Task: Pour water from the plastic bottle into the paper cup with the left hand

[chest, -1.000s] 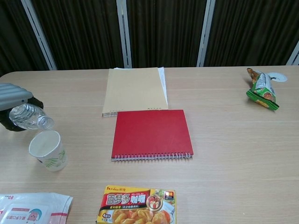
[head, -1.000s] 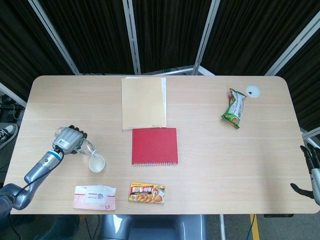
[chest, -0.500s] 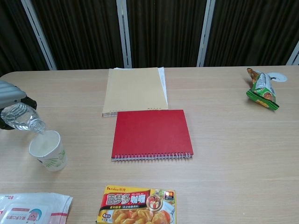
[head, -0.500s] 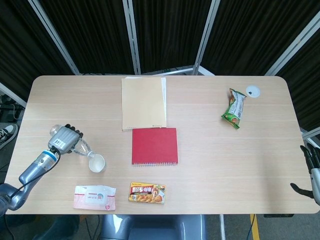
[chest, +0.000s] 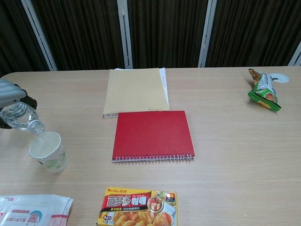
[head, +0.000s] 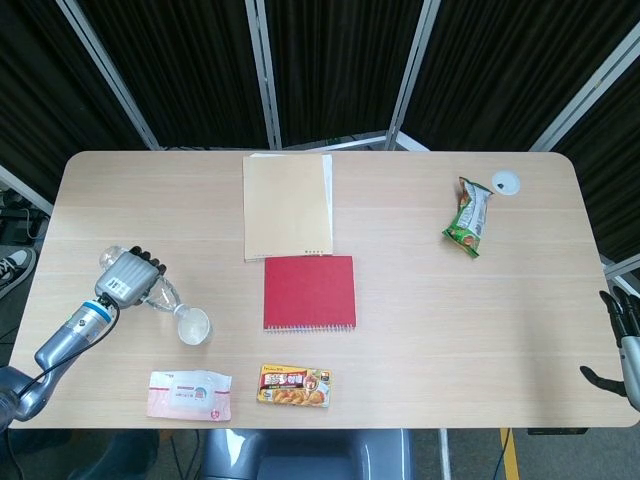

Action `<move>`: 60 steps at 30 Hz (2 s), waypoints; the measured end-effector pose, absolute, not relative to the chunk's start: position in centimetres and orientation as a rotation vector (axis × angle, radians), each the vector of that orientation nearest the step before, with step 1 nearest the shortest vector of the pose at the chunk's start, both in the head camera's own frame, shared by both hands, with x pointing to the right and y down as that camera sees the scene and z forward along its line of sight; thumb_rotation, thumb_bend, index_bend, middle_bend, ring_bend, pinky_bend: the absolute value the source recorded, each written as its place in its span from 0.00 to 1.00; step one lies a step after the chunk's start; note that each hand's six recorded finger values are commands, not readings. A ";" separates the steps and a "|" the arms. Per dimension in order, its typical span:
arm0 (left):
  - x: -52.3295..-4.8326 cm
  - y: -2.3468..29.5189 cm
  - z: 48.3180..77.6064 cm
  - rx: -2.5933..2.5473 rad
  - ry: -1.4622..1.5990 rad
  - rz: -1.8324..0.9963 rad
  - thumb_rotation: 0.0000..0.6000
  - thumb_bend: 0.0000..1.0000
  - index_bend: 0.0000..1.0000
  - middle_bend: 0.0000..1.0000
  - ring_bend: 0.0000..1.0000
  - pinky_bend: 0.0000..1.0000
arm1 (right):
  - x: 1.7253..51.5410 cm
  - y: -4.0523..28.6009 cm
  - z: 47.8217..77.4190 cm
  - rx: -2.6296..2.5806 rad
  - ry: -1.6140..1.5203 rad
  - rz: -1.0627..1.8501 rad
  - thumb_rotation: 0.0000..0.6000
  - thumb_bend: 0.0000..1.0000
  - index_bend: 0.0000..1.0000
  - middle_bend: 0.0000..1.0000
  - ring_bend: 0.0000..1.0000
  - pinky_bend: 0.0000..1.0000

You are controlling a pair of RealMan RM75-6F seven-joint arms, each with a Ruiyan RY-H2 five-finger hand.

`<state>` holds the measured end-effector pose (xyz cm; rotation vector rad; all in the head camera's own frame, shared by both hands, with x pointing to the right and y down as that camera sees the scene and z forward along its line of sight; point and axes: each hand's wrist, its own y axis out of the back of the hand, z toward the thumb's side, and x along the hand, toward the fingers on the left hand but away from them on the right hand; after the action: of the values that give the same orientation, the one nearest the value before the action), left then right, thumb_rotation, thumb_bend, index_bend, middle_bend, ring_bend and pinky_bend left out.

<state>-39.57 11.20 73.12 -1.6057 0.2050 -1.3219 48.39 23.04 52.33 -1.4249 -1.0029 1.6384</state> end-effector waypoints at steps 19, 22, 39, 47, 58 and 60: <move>-39.9 10.8 72.5 -1.695 0.329 -1.290 1.00 0.62 0.56 0.50 0.36 0.37 | 48.5 23.1 52.5 -1.420 -0.998 1.649 1.00 0.00 0.00 0.00 0.00 0.00; -40.1 10.8 72.5 -1.758 0.394 -1.294 1.00 0.61 0.56 0.50 0.36 0.37 | 48.5 23.1 52.5 -1.420 -0.997 1.649 1.00 0.00 0.00 0.00 0.00 0.00; -39.5 9.6 71.6 -2.307 1.082 -1.292 1.00 0.58 0.55 0.50 0.36 0.37 | 48.0 23.1 52.9 -1.429 -0.980 1.647 1.00 0.00 0.00 0.00 0.00 0.00; -36.3 7.7 70.8 -2.515 1.470 -1.156 1.00 0.51 0.55 0.49 0.36 0.37 | 48.0 23.1 53.0 -1.429 -0.978 1.651 1.00 0.00 0.00 0.00 0.00 0.00; -32.7 8.2 72.7 -2.665 1.694 -1.107 1.00 0.38 0.55 0.49 0.36 0.37 | 48.5 23.1 53.5 -1.429 -0.977 1.676 1.00 0.00 0.00 0.00 0.00 0.00; -32.1 8.6 73.2 -2.694 1.715 -1.101 1.00 0.38 0.55 0.49 0.36 0.37 | 48.6 23.0 53.5 -1.428 -0.977 1.679 1.00 0.00 0.00 0.00 0.00 0.00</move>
<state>-32.10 8.56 73.23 -2.6937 1.7154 -1.1014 48.62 23.02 53.50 -1.4282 -0.9775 1.6786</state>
